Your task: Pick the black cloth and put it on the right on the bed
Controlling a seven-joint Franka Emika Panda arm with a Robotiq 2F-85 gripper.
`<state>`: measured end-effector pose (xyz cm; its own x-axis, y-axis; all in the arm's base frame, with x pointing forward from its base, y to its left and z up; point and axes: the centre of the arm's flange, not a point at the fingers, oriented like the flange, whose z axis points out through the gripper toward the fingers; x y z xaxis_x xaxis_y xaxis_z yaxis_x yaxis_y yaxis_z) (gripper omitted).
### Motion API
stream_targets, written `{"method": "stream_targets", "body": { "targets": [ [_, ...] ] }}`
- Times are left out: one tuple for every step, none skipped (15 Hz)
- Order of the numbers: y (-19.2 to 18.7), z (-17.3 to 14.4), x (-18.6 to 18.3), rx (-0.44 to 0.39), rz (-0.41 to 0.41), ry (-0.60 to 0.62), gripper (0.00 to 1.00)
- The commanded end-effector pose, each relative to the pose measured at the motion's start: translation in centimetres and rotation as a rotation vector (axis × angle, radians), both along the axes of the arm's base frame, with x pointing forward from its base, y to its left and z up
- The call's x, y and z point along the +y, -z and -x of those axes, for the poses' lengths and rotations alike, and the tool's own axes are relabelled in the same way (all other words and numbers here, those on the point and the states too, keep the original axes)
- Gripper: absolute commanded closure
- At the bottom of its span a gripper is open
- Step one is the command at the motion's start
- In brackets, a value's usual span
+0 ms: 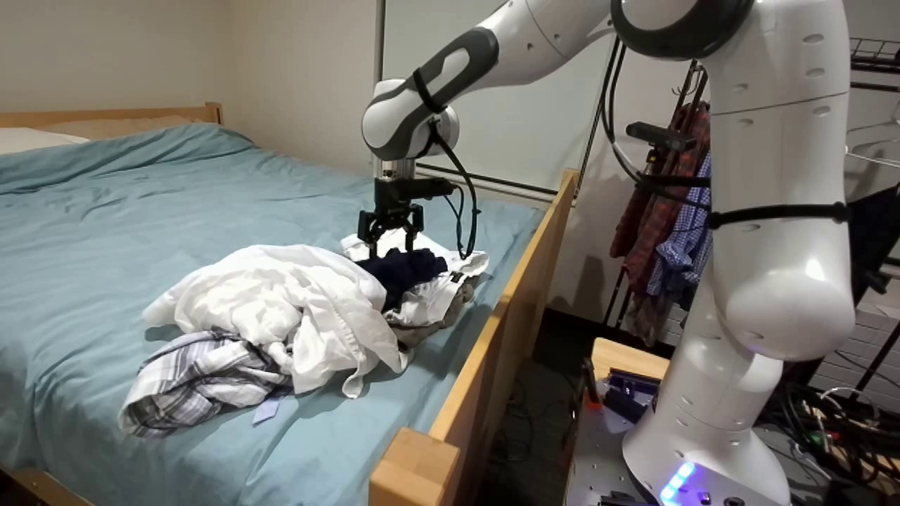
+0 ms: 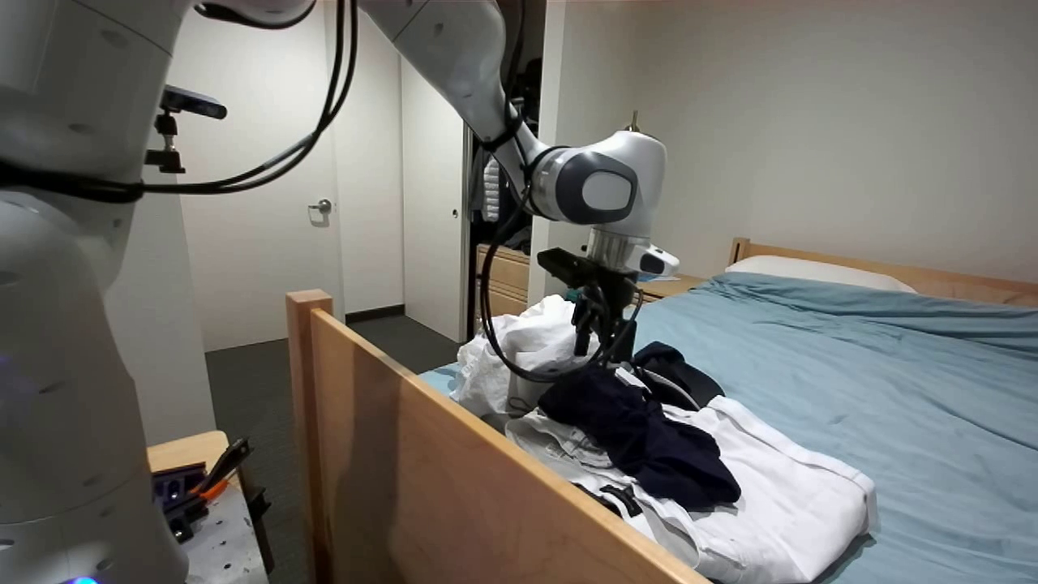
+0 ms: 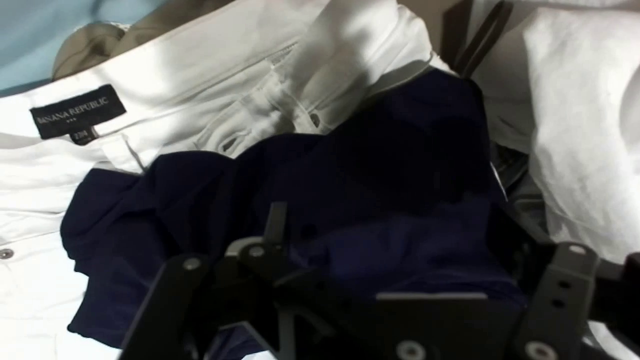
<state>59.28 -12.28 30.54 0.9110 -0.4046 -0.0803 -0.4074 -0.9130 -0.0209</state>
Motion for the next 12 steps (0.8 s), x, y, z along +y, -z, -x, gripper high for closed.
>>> {"method": "stream_targets", "body": {
  "targets": [
    [0.1,0.0,-0.1,0.001,0.000,0.001,0.00],
    [0.1,0.0,-0.1,0.002,0.001,0.002,0.00],
    [0.1,0.0,-0.1,0.002,0.001,0.002,0.00],
    [0.1,0.0,-0.1,0.002,0.001,0.002,0.00],
    [0.0,-0.3,0.1,0.005,0.011,0.005,0.00],
    [0.4,-1.2,0.8,0.021,0.005,0.000,0.00],
    [0.6,-1.6,1.2,0.023,-0.002,-0.006,0.00],
    [1.0,-2.1,1.7,0.023,-0.005,0.002,0.00],
    [1.3,-2.3,2.0,0.023,-0.002,0.009,0.00],
    [1.6,-2.7,2.5,0.018,0.001,0.013,0.00],
    [1.9,-2.9,2.8,0.020,0.005,0.025,0.00],
    [2.0,-3.0,2.9,0.018,0.003,0.031,0.00]
  ]
}}
